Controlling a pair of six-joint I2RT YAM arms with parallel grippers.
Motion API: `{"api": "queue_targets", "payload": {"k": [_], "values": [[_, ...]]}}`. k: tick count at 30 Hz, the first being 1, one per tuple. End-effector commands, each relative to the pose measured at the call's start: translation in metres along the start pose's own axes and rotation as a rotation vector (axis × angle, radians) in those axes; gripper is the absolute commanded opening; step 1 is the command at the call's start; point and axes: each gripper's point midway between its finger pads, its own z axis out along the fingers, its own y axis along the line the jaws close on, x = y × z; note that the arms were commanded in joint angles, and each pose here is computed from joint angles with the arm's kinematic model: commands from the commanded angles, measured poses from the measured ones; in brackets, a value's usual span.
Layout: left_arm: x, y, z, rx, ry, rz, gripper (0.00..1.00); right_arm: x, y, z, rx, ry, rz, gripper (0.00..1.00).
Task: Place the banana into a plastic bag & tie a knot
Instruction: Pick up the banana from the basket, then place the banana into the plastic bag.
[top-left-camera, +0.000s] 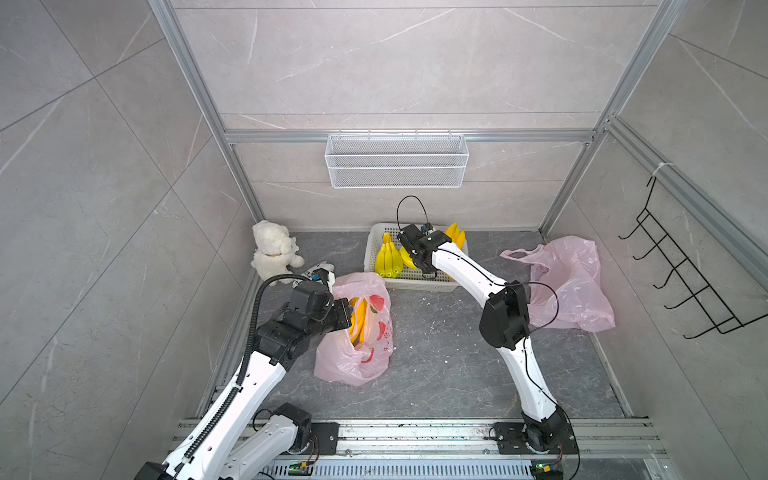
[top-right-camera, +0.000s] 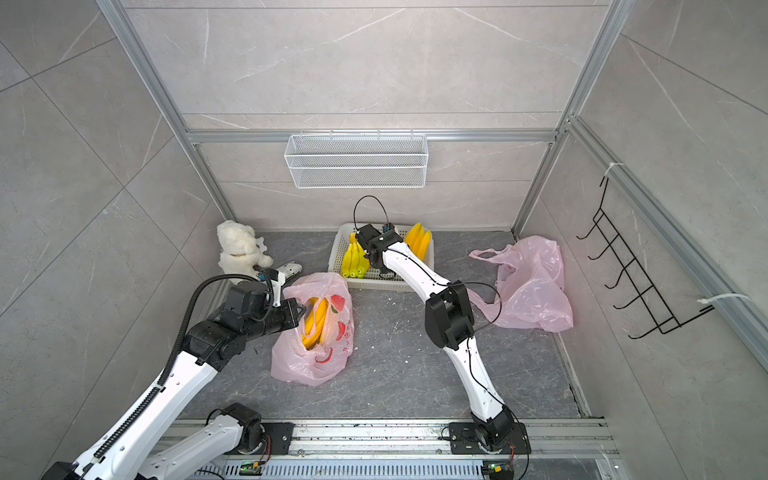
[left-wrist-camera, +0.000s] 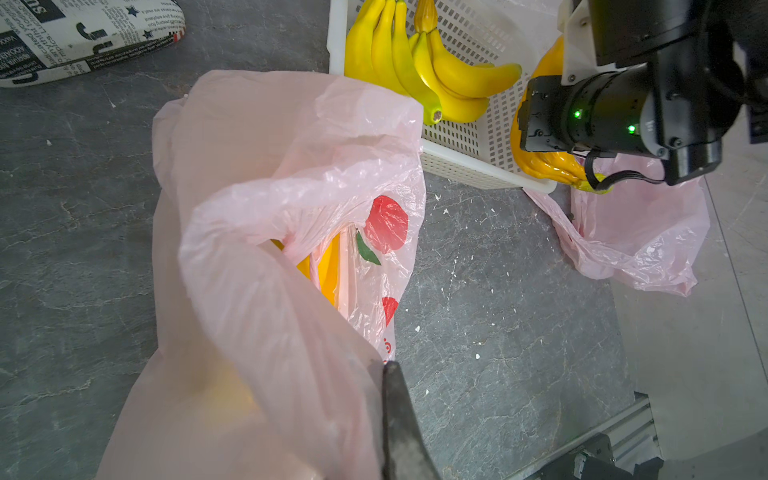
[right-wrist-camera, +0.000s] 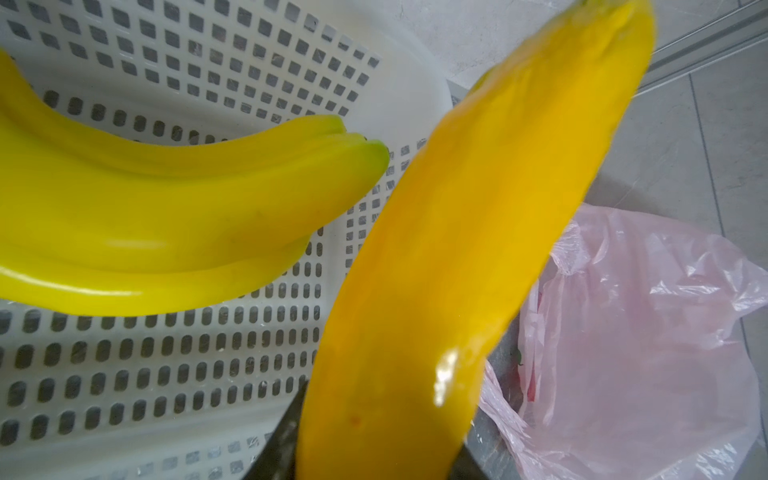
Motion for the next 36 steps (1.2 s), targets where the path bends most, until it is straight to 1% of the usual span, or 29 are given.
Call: {"api": "queue_targets", "payload": {"k": [1, 4, 6, 8, 11, 16, 22, 24, 25, 28, 32, 36], "values": [[-0.008, -0.006, -0.001, 0.024, -0.023, 0.012, 0.0, -0.015, -0.003, -0.05, -0.166, -0.089, 0.055, 0.3], [-0.007, -0.006, -0.002, 0.023, -0.017, 0.015, 0.0, -0.005, 0.005, -0.092, -0.326, -0.155, 0.056, 0.3], [-0.006, -0.005, -0.003, 0.015, -0.013, 0.017, 0.0, 0.008, 0.014, -0.119, -0.439, -0.185, 0.048, 0.3], [-0.004, -0.004, -0.003, 0.013, -0.008, 0.018, 0.0, 0.027, 0.031, -0.152, -0.591, -0.218, 0.014, 0.3], [-0.002, -0.002, -0.003, 0.007, -0.003, 0.018, 0.0, 0.056, 0.049, -0.193, -0.719, -0.259, -0.037, 0.3], [-0.001, -0.001, -0.005, -0.001, 0.001, 0.016, 0.0, 0.11, 0.087, -0.248, -0.971, -0.27, -0.125, 0.3], [0.003, 0.003, -0.017, -0.018, -0.002, 0.015, 0.0, 0.179, 0.134, -0.284, -1.156, -0.262, -0.32, 0.3], [0.008, 0.004, -0.019, -0.017, 0.011, 0.015, 0.0, 0.194, 0.144, -0.292, -1.207, -0.256, -0.361, 0.3], [0.013, 0.001, -0.019, 0.007, 0.025, 0.009, 0.0, 0.202, 0.149, -0.298, -1.238, -0.252, -0.382, 0.3], [0.023, 0.002, -0.02, 0.035, 0.041, -0.004, 0.0, 0.214, 0.158, -0.313, -1.315, -0.251, -0.421, 0.3], [0.036, 0.012, -0.024, 0.006, 0.06, -0.015, 0.0, 0.227, 0.168, -0.325, -1.397, -0.23, -0.476, 0.3], [0.041, 0.014, -0.028, 0.013, 0.057, -0.008, 0.0, 0.223, 0.177, -0.333, -1.415, -0.245, -0.503, 0.3]]}}
